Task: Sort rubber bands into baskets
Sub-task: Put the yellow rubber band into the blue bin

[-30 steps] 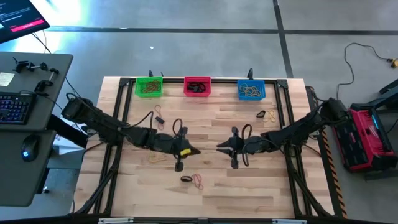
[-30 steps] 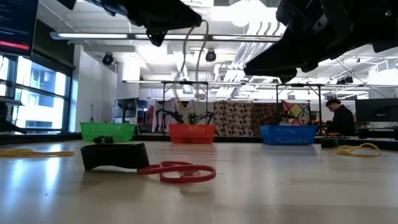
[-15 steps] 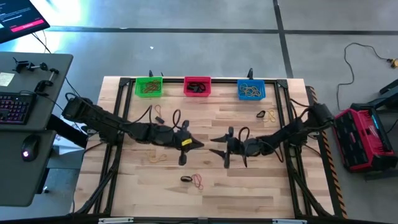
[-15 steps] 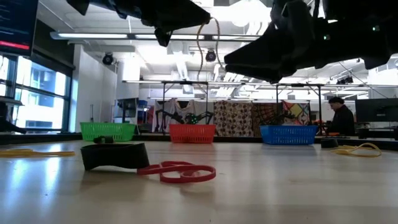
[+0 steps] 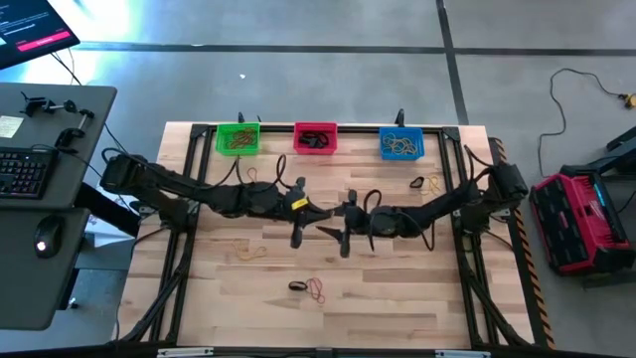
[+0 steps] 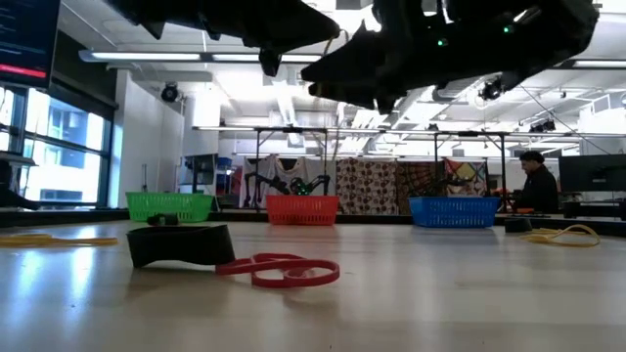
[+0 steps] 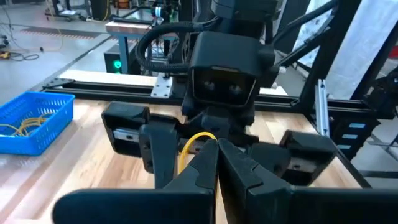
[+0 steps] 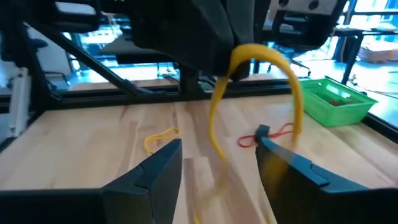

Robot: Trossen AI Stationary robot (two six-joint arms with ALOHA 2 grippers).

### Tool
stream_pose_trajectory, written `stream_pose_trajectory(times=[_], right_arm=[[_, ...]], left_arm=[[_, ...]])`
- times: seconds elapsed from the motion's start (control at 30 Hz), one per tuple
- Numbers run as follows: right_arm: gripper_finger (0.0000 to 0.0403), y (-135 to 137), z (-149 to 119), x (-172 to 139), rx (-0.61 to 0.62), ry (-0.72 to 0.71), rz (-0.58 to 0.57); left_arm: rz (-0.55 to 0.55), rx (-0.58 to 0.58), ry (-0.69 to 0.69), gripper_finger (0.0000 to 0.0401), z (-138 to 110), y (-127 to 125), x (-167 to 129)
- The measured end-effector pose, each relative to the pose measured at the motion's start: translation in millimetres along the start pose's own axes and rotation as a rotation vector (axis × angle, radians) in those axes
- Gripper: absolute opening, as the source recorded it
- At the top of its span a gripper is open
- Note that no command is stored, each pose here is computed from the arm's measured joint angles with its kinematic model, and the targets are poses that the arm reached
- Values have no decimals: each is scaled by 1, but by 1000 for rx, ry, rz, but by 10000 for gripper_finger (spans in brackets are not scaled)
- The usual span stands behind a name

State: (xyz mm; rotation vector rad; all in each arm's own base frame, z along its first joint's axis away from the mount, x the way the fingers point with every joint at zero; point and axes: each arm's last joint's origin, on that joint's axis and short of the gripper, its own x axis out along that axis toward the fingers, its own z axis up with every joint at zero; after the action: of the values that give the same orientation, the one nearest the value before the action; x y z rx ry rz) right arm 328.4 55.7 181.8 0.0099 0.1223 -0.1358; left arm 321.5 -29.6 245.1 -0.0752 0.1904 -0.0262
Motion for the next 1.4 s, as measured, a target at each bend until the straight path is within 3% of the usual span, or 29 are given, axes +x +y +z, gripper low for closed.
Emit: stream_pose_trajectory(times=[0.17, 0.4, 0.67, 1.1, 1.27, 1.4], right_arm=[[165, -4, 3, 3, -1, -8, -18], [15, -5, 3, 3, -40, -10, -61], [3, -15, 3, 5, -58, -1, -96], [0, -56, 4, 11, -9, 37, -150], [0, -77, 10, 7, -12, 83, -217], [0, -98, 19, -2, -20, 121, -293]], left_arm=[[29, 17, -1, 0, 1, 10, 0], [8, 15, -12, 0, 3, 28, 0], [32, 28, -17, 20, 5, 45, 0], [19, 88, -23, 146, 7, 70, -4], [41, 146, -116, 171, 8, 76, -8], [45, 113, -183, 175, -1, 85, -15]])
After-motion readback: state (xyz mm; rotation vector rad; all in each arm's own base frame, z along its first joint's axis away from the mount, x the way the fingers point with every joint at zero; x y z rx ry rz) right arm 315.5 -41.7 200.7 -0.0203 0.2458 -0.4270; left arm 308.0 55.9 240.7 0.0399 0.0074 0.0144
